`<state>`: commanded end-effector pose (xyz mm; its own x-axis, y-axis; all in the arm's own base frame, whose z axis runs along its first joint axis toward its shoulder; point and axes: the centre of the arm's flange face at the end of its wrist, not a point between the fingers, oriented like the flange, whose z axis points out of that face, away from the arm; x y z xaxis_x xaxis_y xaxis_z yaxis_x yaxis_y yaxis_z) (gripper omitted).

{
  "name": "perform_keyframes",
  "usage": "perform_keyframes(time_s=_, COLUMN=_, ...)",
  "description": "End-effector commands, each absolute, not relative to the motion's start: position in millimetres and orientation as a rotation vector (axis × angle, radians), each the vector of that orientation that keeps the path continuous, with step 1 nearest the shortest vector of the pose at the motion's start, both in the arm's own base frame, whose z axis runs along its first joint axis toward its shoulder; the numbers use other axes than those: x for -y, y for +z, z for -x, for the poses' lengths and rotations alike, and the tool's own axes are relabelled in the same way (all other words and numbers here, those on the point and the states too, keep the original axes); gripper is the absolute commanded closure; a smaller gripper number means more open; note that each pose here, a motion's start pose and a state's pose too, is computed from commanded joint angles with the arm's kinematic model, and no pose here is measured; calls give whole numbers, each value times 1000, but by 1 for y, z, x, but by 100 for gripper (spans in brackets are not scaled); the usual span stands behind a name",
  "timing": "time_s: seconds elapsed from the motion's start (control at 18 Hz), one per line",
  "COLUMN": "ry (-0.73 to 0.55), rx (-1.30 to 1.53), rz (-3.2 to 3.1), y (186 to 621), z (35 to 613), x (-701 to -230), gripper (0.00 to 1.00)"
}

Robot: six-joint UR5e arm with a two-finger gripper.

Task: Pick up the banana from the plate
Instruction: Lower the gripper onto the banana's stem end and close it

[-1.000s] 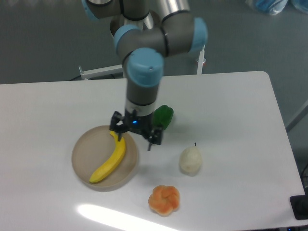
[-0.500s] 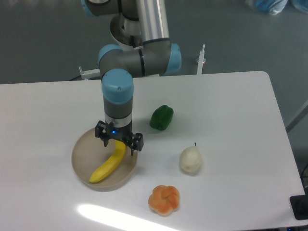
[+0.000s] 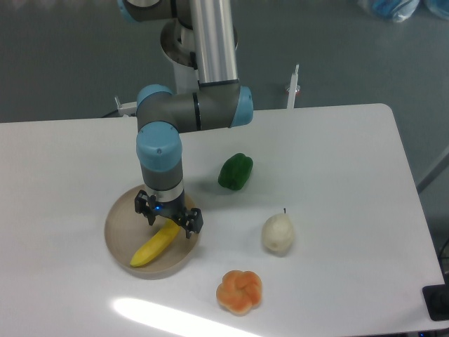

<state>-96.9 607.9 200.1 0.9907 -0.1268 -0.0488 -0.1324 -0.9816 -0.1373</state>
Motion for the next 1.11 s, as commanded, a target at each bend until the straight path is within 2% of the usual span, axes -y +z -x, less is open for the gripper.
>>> perform_keyframes(time_s=0.33, ry=66, rx=-221, rz=3001, y=197, z=85, x=-608, gripper=0)
perform_keyframes(time_s=0.39, ry=65, rx=-221, rz=3004, y=195, z=85, x=-608, gripper=6)
perform_keyframes(time_s=0.5, ry=61, rx=-223, rz=3009, y=192, z=85, x=-608, gripper=27)
perform_keyframes(time_s=0.61, ry=61, rx=-230, rz=3009, y=191, z=85, x=-609, gripper=40)
perform_keyframes(time_s=1.11, ry=62, rx=-233, rz=3004, y=193, z=86, x=-610, gripper=60)
